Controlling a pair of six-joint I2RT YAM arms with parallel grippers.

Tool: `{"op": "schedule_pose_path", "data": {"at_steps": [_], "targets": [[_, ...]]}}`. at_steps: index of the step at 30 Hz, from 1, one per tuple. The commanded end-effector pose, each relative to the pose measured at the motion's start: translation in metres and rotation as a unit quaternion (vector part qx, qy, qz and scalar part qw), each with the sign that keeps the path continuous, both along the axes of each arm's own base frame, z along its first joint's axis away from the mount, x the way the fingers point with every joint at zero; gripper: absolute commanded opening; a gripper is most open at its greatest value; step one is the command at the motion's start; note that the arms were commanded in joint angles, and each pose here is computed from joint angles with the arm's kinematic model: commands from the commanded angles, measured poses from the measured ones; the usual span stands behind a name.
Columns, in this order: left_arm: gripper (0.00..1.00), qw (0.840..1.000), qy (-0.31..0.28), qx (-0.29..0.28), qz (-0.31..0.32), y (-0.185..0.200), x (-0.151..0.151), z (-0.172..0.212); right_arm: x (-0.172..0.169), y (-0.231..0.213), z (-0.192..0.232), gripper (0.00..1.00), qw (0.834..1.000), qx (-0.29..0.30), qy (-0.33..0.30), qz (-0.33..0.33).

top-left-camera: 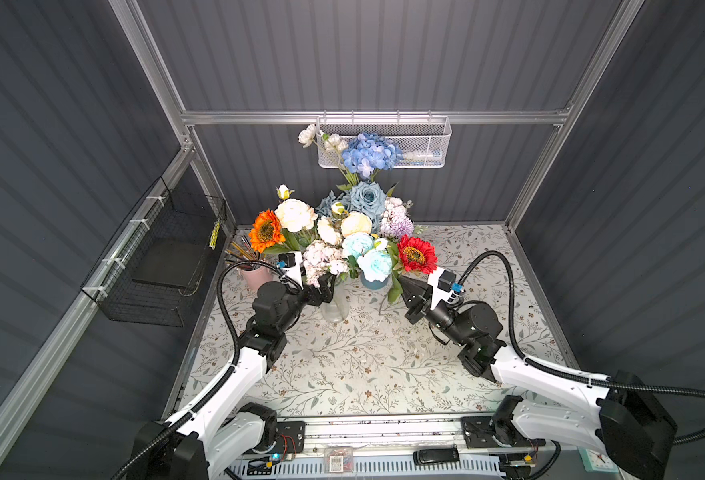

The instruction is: Arrange the flowers into the vase

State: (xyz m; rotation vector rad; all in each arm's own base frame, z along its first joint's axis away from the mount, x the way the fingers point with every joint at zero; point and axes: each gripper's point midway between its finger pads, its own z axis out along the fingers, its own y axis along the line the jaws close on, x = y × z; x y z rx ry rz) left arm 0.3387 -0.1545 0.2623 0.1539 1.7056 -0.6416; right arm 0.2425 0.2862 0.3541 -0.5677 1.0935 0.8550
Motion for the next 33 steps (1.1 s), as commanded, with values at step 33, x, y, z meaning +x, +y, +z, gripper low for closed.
{"op": "schedule_pose_path", "data": {"at_steps": [33], "targets": [[1.0,0.999,-0.04,-0.006,0.019,0.005,0.004,0.031,-0.032,0.107,0.05,0.0,0.958,0.005,-0.278,0.065]]}}
